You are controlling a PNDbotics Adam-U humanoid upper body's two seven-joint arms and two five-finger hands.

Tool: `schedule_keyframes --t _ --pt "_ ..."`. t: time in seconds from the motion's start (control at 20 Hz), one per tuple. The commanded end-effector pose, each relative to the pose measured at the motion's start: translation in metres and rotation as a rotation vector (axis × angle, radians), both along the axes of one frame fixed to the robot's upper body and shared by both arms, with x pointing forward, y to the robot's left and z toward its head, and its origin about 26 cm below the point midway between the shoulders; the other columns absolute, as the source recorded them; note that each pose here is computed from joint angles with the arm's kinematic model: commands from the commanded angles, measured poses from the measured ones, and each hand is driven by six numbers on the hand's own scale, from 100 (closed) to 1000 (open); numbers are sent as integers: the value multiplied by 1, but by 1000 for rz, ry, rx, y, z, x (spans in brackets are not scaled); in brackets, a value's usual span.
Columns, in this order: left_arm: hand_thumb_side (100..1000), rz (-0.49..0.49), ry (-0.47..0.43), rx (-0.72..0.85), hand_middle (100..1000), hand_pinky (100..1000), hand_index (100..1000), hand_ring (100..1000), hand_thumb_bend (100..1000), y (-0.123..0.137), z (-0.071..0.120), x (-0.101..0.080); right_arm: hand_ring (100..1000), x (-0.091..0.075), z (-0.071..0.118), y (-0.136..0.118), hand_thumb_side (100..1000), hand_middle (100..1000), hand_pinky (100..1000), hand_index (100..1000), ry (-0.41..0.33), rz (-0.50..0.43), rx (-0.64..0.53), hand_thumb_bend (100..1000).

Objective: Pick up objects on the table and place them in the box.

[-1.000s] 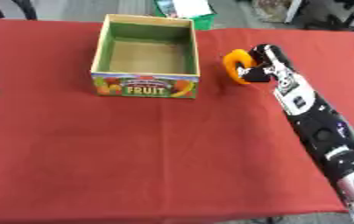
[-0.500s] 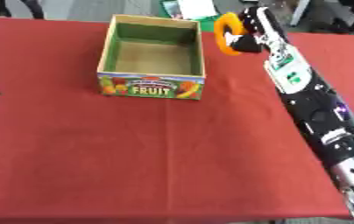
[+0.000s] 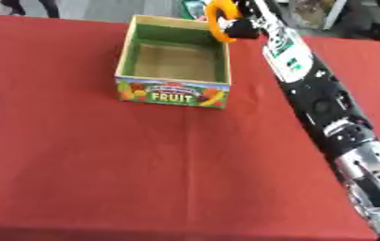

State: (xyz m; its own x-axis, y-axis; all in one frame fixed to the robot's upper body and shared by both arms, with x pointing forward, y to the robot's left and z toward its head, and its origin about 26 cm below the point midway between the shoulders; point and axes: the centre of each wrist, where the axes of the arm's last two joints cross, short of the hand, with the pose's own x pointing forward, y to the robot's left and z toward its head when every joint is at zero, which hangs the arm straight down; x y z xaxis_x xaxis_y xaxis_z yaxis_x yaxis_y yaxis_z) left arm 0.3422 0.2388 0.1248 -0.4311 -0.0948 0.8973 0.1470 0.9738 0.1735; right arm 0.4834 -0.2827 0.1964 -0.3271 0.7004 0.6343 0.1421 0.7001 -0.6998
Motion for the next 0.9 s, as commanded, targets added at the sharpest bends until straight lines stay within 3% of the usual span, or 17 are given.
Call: schedule_keyframes --t 0.05,0.25,0.5,0.55,0.9 --pt "398 -25 -37 4 714 725 647 824 554 -3 12 1 553 6 10 9 100 367 581 479 -15 13 -45 145" --pt "398 -34 -38 4 714 724 647 824 554 -5 13 1 575 10 1 24 100 433 599 552 8 48 -101 263" --pt "398 -36 -38 3 714 724 647 824 554 -6 13 1 575 12 -4 28 100 433 599 552 22 66 -121 263" --pt "398 -37 -38 3 713 724 647 824 556 -6 13 1 629 12 -6 30 100 535 625 652 26 74 -127 347" --pt "397 -33 -35 -1 713 724 647 824 556 -6 11 1 708 9 -11 50 107 648 666 741 66 198 -264 440"
